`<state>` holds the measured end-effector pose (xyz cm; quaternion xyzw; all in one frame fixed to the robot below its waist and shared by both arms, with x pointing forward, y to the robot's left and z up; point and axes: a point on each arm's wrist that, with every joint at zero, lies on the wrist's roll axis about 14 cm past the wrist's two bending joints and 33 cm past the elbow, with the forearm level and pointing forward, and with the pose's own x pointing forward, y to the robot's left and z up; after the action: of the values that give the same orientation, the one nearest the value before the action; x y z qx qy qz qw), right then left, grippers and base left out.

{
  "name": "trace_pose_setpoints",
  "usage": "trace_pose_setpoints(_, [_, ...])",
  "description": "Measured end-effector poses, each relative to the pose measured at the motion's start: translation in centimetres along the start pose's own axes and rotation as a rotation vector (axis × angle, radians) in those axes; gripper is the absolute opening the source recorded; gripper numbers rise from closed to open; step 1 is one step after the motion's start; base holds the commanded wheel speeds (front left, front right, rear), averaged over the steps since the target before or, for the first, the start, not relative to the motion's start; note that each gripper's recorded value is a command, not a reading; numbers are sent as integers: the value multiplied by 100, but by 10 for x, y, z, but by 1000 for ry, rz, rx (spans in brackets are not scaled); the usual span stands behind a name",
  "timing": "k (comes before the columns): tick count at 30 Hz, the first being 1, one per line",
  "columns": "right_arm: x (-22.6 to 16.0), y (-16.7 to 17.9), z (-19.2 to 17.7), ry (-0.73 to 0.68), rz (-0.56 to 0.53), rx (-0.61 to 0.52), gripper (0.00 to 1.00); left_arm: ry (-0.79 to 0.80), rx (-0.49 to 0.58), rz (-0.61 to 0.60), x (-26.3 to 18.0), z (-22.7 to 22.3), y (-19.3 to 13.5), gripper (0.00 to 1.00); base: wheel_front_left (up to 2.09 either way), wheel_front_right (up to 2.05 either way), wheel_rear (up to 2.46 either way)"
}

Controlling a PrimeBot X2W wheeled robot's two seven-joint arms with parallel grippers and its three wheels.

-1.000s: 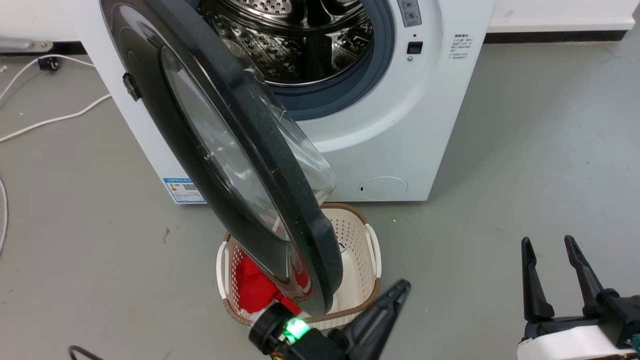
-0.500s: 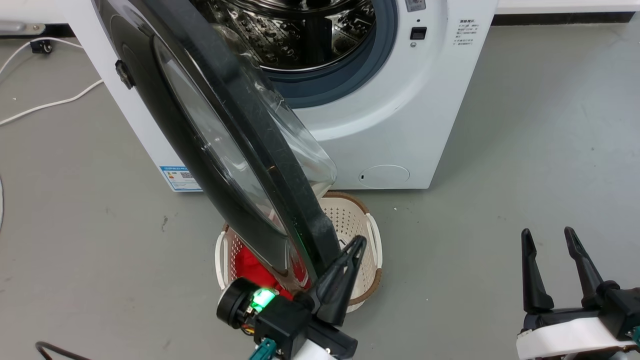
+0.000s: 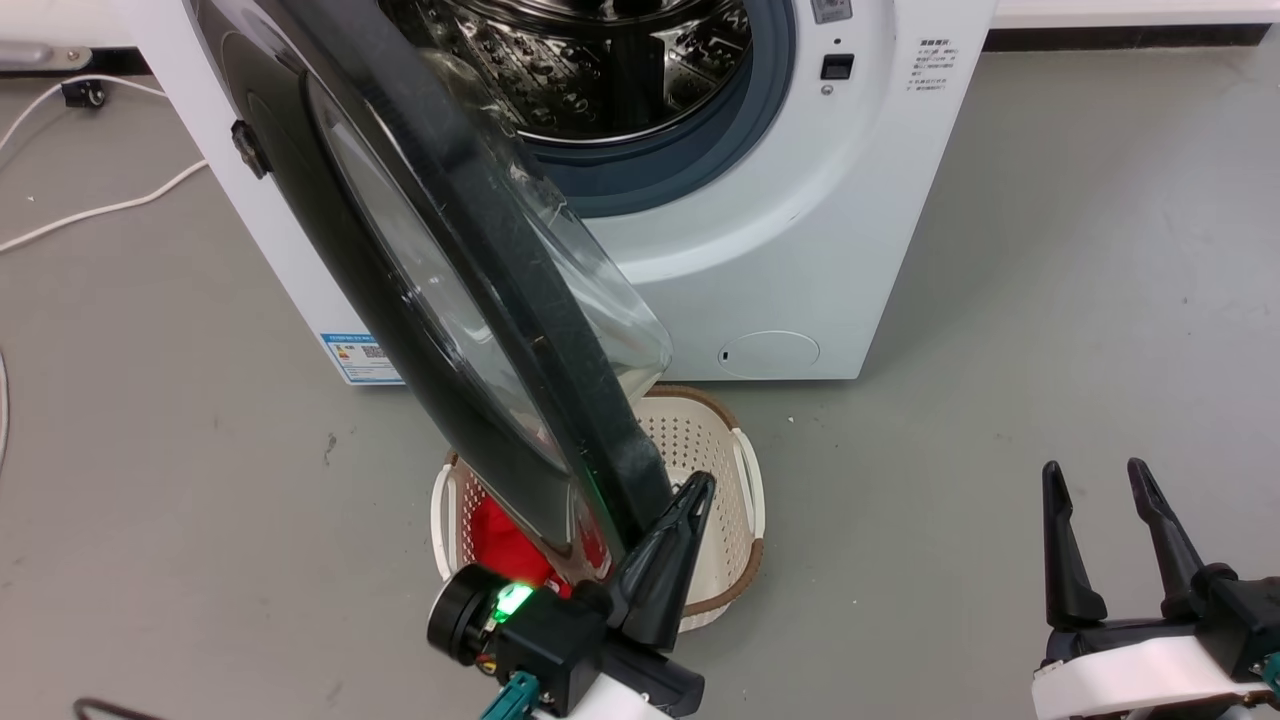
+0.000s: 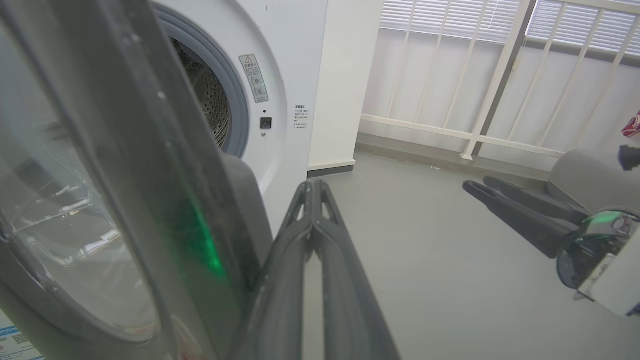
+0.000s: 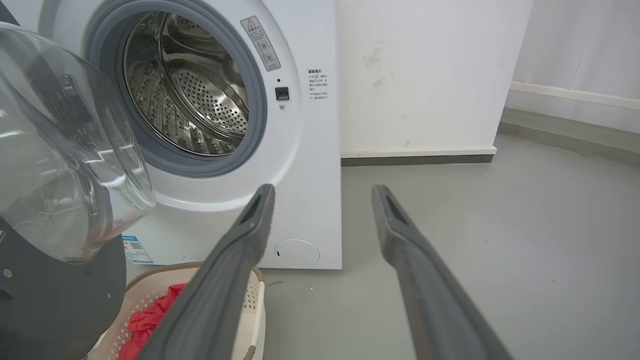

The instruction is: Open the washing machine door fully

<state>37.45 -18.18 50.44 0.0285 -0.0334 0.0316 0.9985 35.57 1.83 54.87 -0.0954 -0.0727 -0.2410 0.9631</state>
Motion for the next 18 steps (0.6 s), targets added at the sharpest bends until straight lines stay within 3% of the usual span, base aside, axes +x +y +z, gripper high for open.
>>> trace_pose_setpoints(18, [3,16,9,-23,53,-8,100,25,18,231,-57,11,35,0,0,0,0])
